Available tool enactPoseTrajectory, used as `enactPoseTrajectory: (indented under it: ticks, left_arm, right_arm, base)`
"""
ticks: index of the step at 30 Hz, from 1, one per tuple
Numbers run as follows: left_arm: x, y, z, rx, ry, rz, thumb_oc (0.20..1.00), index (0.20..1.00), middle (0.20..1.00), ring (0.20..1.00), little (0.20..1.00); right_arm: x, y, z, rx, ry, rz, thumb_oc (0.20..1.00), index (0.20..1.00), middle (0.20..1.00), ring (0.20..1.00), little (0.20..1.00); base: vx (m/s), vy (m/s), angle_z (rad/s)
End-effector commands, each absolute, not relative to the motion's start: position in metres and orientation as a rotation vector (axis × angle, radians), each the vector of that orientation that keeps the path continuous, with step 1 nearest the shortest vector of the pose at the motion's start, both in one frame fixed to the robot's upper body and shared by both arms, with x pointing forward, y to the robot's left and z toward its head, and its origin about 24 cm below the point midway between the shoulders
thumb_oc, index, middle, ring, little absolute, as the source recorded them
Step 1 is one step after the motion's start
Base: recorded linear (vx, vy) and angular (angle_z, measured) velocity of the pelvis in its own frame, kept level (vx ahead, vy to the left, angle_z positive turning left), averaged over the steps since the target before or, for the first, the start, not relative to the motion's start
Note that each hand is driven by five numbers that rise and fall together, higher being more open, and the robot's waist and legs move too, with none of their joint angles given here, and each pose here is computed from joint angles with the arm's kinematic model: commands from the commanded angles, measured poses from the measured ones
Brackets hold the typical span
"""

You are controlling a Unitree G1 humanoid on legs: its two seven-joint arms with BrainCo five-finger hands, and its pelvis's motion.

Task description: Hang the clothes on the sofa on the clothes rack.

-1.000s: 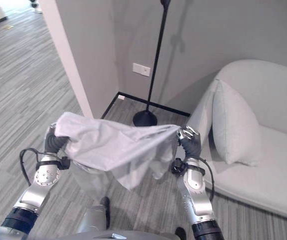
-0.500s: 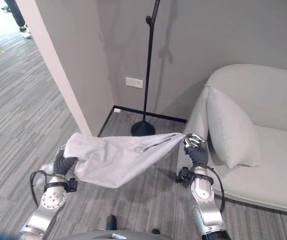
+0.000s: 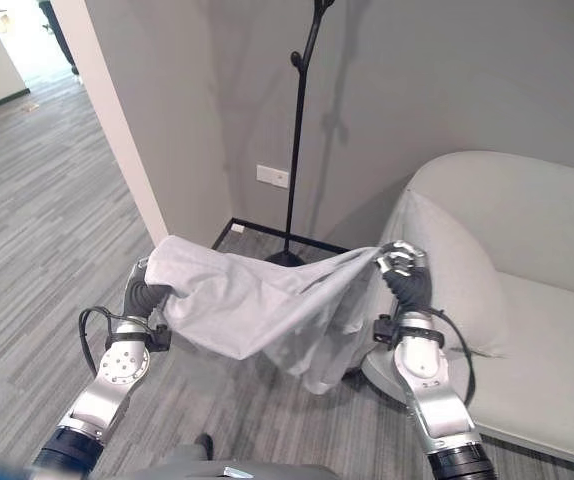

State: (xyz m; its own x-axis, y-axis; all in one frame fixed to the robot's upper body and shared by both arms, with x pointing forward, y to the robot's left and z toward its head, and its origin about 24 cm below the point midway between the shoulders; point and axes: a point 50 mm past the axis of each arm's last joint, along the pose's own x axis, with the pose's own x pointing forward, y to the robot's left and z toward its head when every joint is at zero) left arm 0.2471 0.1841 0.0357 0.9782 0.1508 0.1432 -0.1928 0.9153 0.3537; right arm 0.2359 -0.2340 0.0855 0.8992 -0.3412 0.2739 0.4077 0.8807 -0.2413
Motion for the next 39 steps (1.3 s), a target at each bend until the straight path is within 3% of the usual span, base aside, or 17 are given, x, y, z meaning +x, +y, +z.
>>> enactPoseTrajectory:
  ticks: [1,14,31,39]
  left_arm:
    - [0.260,0.183,0.075,0.409,-0.333,0.192,0.200,0.200,0.200,0.200,0.200]
    - [0.249,0.190,0.068,0.431,-0.327,0.219,0.200,0.200,0.200,0.200,0.200]
    - [0.246,0.203,0.067,0.445,-0.298,0.257,0.200,0.200,0.200,0.200,0.200]
    - [0.252,0.188,0.072,0.414,-0.336,0.217,0.200,0.200,0.200,0.200,0.200]
  right_arm:
    - [0.242,-0.231,0.122,-0.387,-0.429,-0.437,0.200,0.200,0.200,0.200,0.200]
    - [0.245,-0.215,0.123,-0.430,-0.464,-0.473,0.200,0.200,0.200,0.200,0.200]
    - [0.252,-0.195,0.129,-0.381,-0.503,-0.415,0.200,0.200,0.200,0.200,0.200]
    - [0.244,-0.197,0.140,-0.359,-0.558,-0.411,0.200,0.200,0.200,0.200,0.200]
  base:
    - [0.16,0.027,-0.30]
    - [0.30,0.109,-0.78]
    - [0.16,0.074,-0.01]
    - [0.18,-0.108,0.36]
